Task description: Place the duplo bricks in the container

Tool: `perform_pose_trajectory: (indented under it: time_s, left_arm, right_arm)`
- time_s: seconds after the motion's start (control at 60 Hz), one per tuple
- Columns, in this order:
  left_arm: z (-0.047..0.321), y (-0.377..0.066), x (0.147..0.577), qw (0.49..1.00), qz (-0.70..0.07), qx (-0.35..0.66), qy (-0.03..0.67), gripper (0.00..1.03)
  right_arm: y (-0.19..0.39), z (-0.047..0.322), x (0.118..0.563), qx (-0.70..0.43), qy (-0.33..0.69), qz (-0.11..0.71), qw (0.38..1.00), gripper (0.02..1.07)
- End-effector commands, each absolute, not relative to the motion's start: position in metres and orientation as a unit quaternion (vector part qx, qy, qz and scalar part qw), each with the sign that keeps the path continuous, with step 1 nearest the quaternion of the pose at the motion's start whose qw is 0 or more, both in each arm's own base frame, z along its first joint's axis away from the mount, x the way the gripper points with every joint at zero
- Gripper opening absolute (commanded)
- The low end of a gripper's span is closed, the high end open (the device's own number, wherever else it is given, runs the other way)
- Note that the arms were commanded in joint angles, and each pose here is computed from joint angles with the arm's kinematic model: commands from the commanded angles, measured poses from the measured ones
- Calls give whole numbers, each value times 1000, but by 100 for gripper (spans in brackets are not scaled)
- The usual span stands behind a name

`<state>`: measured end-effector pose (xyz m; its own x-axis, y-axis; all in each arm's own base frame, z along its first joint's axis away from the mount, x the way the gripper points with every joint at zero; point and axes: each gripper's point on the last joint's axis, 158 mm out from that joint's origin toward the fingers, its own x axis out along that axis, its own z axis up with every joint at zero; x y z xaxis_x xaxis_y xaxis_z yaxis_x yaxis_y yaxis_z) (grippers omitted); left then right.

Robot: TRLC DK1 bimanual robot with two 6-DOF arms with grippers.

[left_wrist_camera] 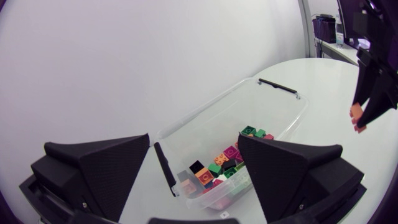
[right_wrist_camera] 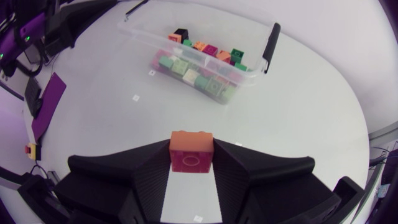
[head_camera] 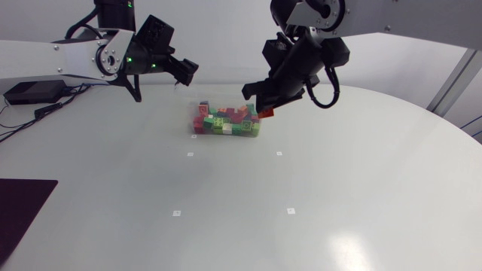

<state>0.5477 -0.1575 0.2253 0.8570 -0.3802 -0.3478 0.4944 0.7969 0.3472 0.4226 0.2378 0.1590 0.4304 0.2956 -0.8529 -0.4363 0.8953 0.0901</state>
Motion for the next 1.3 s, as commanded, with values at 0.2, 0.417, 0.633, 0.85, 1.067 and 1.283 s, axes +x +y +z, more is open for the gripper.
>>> perform_pose_trajectory:
  time_s: [0.2,0.417,0.633,0.85,1.067,1.283]
  left_arm:
    - [243,-132,501,939,-204,250,120,99]
    - [259,-113,473,944,-188,249,103,99]
    - [266,-105,447,949,-174,248,93,99]
    - [267,-91,419,957,-149,243,46,99]
    - [261,-79,381,961,-136,241,16,99]
    - [249,-61,356,968,-114,222,11,99]
  right_arm:
    - [249,170,480,-90,428,198,877,37]
    - [257,180,510,-87,399,196,892,37]
    - [260,183,536,-86,366,186,908,37]
    - [256,175,556,-95,344,172,918,37]
    - [260,163,570,-108,334,164,922,37]
    - [263,150,581,-121,325,154,925,37]
